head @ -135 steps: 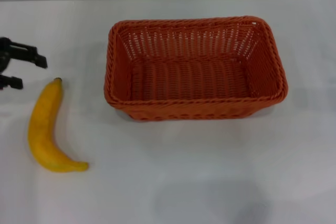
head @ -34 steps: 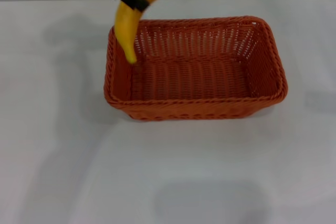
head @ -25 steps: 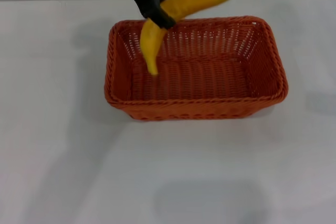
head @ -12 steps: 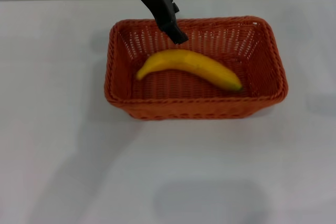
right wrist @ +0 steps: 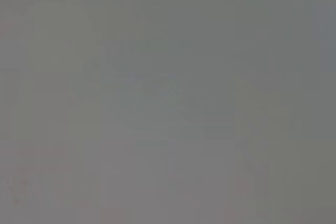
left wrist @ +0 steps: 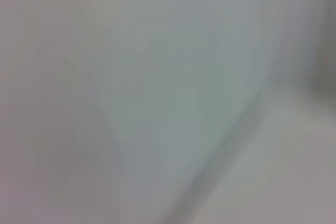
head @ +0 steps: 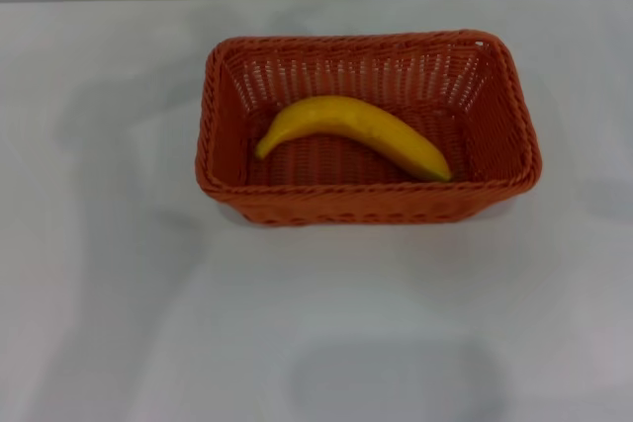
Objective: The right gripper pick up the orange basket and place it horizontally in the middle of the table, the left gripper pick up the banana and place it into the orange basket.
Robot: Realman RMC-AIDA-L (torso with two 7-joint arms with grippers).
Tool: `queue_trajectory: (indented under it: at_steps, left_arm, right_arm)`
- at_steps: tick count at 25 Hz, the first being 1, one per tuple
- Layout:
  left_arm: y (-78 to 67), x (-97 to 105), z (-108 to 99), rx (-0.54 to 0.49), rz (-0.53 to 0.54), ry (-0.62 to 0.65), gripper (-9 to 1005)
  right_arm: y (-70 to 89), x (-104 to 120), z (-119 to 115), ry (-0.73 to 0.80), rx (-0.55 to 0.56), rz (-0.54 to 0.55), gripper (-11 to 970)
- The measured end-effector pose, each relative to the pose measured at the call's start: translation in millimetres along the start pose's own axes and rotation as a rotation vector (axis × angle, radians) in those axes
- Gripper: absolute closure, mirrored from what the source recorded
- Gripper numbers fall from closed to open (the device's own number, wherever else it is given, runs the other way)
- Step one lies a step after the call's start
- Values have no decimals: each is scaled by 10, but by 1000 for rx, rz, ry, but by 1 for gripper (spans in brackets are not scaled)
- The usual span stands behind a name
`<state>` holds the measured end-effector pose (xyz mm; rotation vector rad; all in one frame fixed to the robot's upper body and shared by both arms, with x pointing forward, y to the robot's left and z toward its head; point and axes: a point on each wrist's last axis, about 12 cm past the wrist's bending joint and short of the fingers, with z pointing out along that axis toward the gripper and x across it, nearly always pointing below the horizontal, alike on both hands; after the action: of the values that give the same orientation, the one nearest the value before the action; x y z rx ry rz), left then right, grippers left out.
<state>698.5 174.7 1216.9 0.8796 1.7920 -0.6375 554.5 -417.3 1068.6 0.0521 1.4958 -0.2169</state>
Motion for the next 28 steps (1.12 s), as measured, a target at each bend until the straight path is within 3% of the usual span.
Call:
queue_trajectory:
  at_steps: [4,6,10,13,15,17,18,22,28]
  left_arm:
    - [250,376,-629,-107,-171,-514,208]
    - [298,666,-886,-213,-248,-690,209]
    - [142,1329,-1283,-477,-283,-909,210]
    - [-62,1772,-1421,-700,-279,-933,211]
    - [-210,2014,-1449,-835,-232,-878,212]
    - [-269,2092,-1449,-878,-206,-845,210]
    - [-440,2335,-1500,-1028,-151,-743,209]
    - [-580,2591,-1619,-1168,-215,-679,206]
    - [-674,2808,-1746,-1203,-255,-599,201]
  right_arm:
    - [15,7,1,3,-6,1,102]
    - [19,19,-9,8,-7,5,102]
    - [41,49,-33,16,-11,19,102]
    - [64,93,-71,25,-1,50,102]
    - [100,122,-105,24,-1,71,102]
    - [129,147,-136,25,-6,80,102]
    - [144,158,-149,27,-8,84,102]
    - [224,213,-200,40,-20,111,102]
    - [238,263,-271,52,-17,127,102]
